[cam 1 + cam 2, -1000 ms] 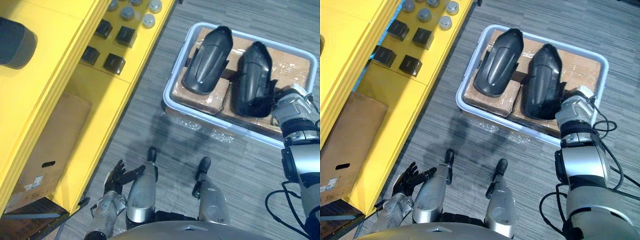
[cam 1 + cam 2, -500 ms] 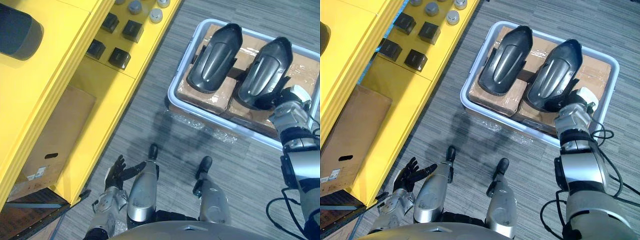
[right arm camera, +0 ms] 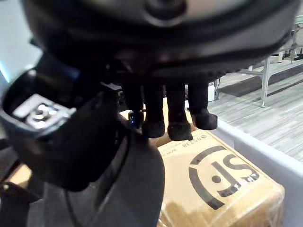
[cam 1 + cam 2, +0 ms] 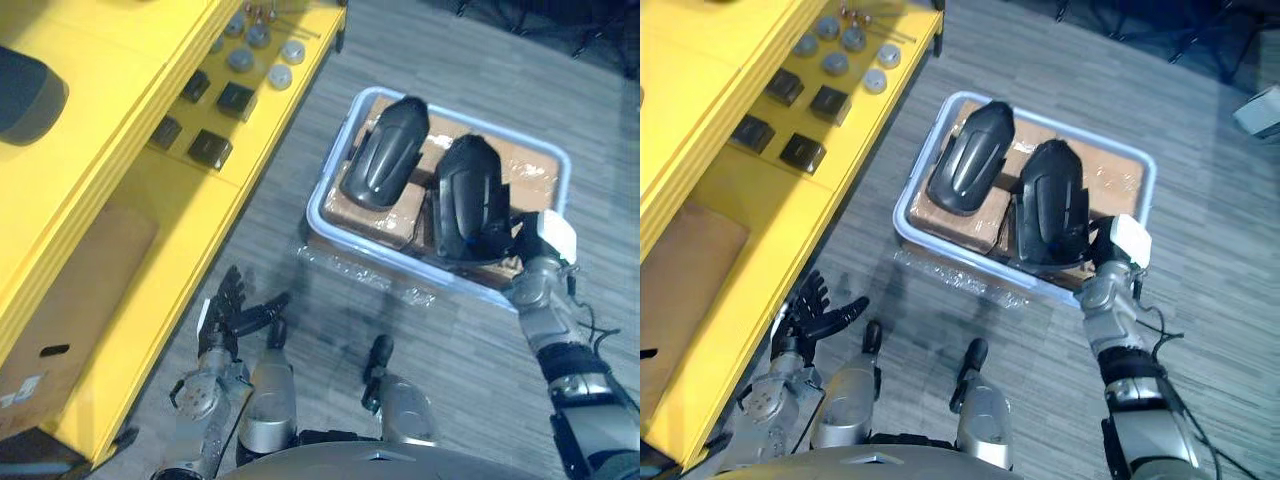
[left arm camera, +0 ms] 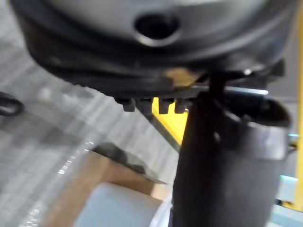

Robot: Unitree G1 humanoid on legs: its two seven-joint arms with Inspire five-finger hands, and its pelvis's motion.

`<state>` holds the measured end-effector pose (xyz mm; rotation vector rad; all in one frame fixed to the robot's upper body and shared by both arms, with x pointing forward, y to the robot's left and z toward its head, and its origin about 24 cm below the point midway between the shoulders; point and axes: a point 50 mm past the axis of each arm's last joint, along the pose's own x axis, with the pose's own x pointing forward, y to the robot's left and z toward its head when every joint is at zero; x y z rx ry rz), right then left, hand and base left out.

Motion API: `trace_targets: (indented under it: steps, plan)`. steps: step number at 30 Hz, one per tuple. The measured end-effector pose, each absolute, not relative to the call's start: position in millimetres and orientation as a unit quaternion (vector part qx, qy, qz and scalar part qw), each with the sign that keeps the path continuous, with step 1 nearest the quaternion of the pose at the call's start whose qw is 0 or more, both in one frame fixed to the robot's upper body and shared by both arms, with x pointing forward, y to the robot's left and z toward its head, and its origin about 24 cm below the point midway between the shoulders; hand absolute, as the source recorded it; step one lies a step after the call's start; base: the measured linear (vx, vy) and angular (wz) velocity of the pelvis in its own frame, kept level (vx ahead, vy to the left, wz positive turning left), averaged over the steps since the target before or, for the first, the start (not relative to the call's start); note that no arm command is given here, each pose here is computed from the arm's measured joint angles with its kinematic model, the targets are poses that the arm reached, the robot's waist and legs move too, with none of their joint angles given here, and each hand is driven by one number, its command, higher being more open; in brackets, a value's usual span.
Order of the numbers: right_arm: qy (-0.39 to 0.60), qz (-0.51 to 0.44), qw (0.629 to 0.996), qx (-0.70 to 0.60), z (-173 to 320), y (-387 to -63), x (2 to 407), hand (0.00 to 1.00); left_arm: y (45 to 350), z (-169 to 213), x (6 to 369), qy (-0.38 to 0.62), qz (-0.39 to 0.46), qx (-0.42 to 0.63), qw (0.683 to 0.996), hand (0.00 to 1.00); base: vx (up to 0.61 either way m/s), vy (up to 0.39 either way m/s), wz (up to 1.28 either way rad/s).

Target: Walk over and take three plastic housings, then place them on the shelf

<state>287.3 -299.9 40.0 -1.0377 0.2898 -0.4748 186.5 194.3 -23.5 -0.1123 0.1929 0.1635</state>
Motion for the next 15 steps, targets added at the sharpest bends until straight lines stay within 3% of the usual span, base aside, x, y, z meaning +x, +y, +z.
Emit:
trace_targets:
  steps: [7,15]
  plan:
    - [0.137,-0.21,0.825,-0.507,26,-291,273,0.0,187,25,211,-0.001,0.022,-0.032,0.999,1.0,0.02,0.004,-0.15]
    - [0.119,-0.218,0.831,-0.497,30,-281,281,0.0,148,17,229,0.092,-0.092,-0.116,0.985,1.0,-0.04,0.002,-0.13]
